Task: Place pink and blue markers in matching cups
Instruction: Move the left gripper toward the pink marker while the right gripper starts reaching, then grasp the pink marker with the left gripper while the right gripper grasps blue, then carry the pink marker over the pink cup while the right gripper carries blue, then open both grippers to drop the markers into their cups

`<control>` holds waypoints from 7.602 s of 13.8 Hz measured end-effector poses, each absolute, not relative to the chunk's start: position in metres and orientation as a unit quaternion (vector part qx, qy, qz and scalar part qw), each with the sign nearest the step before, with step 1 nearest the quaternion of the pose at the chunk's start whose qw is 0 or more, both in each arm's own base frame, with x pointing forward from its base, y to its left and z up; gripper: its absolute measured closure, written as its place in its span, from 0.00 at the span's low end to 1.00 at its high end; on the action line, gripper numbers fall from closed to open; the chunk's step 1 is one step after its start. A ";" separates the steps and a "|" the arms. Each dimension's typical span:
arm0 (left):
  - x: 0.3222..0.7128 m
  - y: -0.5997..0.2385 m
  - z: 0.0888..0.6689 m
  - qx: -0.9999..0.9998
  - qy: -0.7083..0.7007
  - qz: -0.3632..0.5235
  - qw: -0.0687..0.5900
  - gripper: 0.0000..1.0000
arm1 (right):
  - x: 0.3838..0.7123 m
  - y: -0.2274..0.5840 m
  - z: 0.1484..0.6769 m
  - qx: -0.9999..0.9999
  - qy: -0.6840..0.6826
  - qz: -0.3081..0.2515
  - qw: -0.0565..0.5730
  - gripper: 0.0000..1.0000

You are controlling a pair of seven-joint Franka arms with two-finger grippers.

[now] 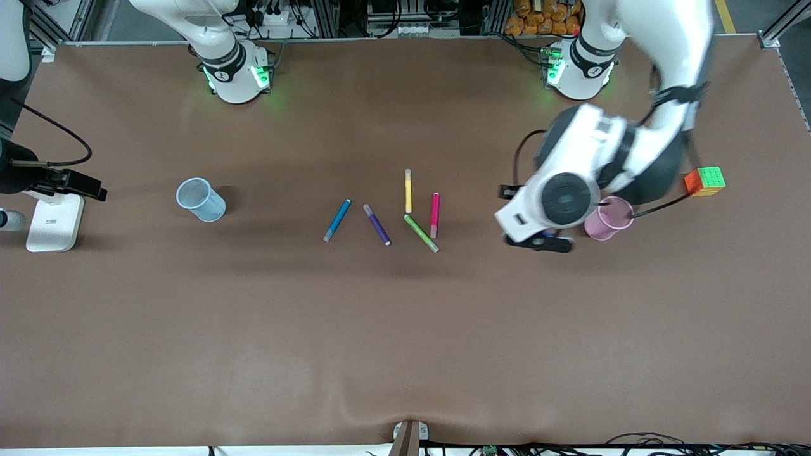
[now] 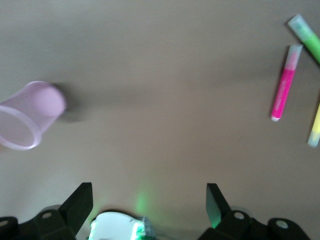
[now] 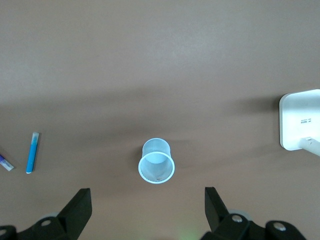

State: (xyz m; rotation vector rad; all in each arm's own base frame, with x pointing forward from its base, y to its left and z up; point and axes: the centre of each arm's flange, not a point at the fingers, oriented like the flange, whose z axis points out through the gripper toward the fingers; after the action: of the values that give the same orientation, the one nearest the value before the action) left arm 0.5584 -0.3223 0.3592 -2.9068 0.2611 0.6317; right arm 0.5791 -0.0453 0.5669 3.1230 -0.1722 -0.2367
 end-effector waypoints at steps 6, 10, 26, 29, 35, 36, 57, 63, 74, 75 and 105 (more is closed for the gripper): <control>0.547 -0.399 0.267 -0.980 0.083 0.167 0.065 0.00 | 0.587 -0.015 0.530 0.990 -0.075 -0.123 0.006 0.00; 0.545 -0.418 0.242 -0.986 0.040 0.155 0.044 0.00 | 0.609 0.063 0.460 0.981 -0.118 -0.149 0.023 0.00; 0.512 -0.468 0.164 -0.986 0.064 0.152 0.031 0.30 | 0.583 0.249 0.244 0.960 -0.255 -0.110 -0.022 0.00; 0.514 -0.469 0.166 -0.985 0.074 0.151 0.028 0.48 | 0.577 0.259 0.220 0.961 -0.253 -0.111 -0.020 0.14; 0.519 -0.464 0.168 -0.985 0.073 0.156 0.021 0.79 | 0.567 0.276 0.189 0.963 -0.244 -0.111 -0.013 0.41; 0.519 -0.464 0.168 -0.985 0.073 0.156 0.021 0.82 | 0.566 0.278 0.185 0.963 -0.246 -0.111 -0.015 0.42; 0.616 -0.192 0.500 -0.999 -0.032 0.021 -0.016 0.82 | 0.612 0.192 0.293 0.981 -0.160 -0.102 -0.046 0.85; 0.572 -0.144 0.480 -0.999 0.037 -0.027 -0.017 0.82 | 0.624 0.121 0.375 0.998 -0.063 -0.020 0.016 0.85; 0.515 -0.132 0.468 -0.986 0.135 -0.097 -0.009 0.82 | 0.571 -0.012 0.368 0.997 0.014 0.070 0.025 0.85; 0.507 -0.131 0.469 -0.985 0.142 -0.099 -0.007 0.82 | 0.563 -0.015 0.365 0.997 0.017 0.072 0.024 0.85; 0.485 -0.056 0.330 -0.932 0.330 -0.144 0.029 0.82 | 0.493 -0.026 0.328 0.999 0.014 0.048 0.015 0.17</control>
State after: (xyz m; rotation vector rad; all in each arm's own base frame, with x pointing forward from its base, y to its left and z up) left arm 0.4853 -0.0556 0.3300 -2.8764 1.0178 -0.4453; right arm 0.4932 -0.0263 0.3282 3.1078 0.0438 0.1502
